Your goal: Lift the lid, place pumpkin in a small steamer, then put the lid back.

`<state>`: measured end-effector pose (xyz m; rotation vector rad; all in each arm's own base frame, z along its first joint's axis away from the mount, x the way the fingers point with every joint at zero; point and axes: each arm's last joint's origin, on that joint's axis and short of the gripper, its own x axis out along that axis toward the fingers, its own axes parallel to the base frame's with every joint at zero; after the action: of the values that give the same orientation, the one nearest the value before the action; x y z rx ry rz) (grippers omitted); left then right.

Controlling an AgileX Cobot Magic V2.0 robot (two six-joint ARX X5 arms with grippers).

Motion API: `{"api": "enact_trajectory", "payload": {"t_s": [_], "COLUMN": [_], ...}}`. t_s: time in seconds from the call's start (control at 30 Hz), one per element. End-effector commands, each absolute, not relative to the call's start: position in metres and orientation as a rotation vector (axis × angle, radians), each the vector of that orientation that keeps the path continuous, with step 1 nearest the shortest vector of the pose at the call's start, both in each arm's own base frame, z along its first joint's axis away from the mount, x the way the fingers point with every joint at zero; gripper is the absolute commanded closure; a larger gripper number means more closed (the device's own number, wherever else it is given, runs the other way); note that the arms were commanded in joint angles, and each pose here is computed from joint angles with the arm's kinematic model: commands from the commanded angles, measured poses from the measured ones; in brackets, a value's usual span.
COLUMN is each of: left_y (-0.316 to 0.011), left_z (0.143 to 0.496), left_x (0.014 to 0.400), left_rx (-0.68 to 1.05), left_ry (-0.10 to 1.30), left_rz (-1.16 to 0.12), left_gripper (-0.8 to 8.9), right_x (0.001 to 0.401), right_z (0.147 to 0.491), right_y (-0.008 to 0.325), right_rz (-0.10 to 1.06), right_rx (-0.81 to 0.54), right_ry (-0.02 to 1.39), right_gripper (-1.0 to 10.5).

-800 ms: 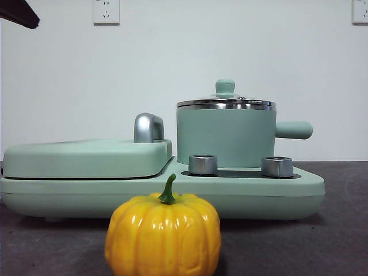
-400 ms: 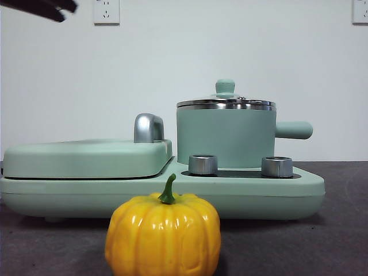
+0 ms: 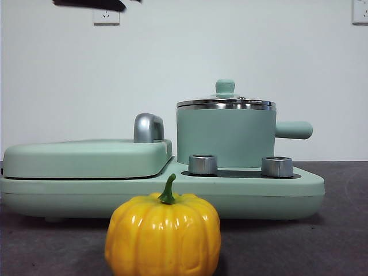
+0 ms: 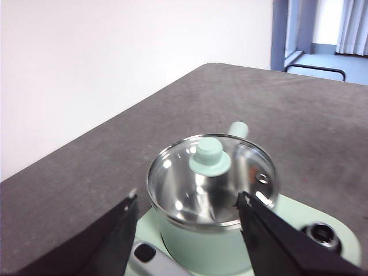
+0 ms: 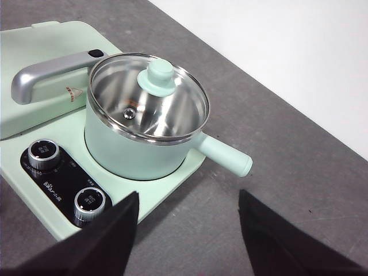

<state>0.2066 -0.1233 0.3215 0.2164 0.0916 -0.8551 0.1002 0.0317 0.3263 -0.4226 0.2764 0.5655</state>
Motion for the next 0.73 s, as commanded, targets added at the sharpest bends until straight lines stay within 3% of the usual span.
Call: {"api": "enact_trajectory", "payload": {"t_s": [0.03,0.73], "left_y": [-0.138,-0.232], "left_z": [0.321,0.291], "left_x": [0.216,0.285], "left_rx": [0.189,0.164], "left_ry": [0.070,0.127], "left_rz": [-0.860,-0.952], "left_gripper": [5.34,5.34], "right_x": [0.100,0.100], "right_z": [0.333,0.333], "right_y": [0.032,0.032], "right_rz": [0.567,0.561], "right_rx": [-0.428,-0.387], "right_ry": [0.249,0.260], "right_gripper": [6.7,6.7]}}
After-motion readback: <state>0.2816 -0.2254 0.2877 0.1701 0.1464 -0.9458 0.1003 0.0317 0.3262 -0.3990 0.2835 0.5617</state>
